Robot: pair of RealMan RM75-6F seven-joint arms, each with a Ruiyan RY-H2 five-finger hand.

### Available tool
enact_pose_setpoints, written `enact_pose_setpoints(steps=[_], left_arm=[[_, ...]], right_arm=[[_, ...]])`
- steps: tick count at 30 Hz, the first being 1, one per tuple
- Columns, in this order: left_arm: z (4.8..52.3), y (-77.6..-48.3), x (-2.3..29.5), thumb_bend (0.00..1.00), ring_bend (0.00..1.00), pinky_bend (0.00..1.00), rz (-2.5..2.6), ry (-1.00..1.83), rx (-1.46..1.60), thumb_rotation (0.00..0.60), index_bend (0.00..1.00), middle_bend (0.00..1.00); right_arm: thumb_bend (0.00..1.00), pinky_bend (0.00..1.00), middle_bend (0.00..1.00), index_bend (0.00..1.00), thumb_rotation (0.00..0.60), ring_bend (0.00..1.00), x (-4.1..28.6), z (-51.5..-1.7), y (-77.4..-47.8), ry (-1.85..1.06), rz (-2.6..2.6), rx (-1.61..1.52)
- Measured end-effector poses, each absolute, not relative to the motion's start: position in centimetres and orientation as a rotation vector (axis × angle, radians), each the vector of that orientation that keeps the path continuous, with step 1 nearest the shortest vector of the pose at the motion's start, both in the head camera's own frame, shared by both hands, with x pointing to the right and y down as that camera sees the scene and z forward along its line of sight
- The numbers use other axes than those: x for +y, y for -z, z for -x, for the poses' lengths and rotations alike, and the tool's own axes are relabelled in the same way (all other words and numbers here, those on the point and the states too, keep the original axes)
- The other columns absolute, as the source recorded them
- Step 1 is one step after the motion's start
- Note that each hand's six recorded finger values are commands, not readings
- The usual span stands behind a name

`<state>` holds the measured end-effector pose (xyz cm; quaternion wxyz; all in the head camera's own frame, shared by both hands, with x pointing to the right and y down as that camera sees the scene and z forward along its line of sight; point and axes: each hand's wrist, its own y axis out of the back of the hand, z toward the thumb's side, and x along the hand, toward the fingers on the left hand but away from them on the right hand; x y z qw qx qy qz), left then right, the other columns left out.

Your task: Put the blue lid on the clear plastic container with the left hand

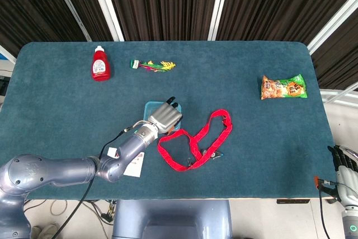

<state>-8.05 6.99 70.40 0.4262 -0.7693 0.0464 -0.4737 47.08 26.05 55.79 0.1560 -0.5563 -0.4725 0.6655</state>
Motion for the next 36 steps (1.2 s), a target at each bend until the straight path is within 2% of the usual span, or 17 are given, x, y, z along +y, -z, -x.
enact_pose_setpoints(steps=[36], left_arm=[[7.49,-70.83,7.26,0.48,0.15,0.04,1.888,1.223,0.08,0.6,0.65,0.54]], right_arm=[[0.39,0.0,0.04,0.06,0.6,0.02,26.09,-47.02,-55.88,-1.91,1.605,-1.353]])
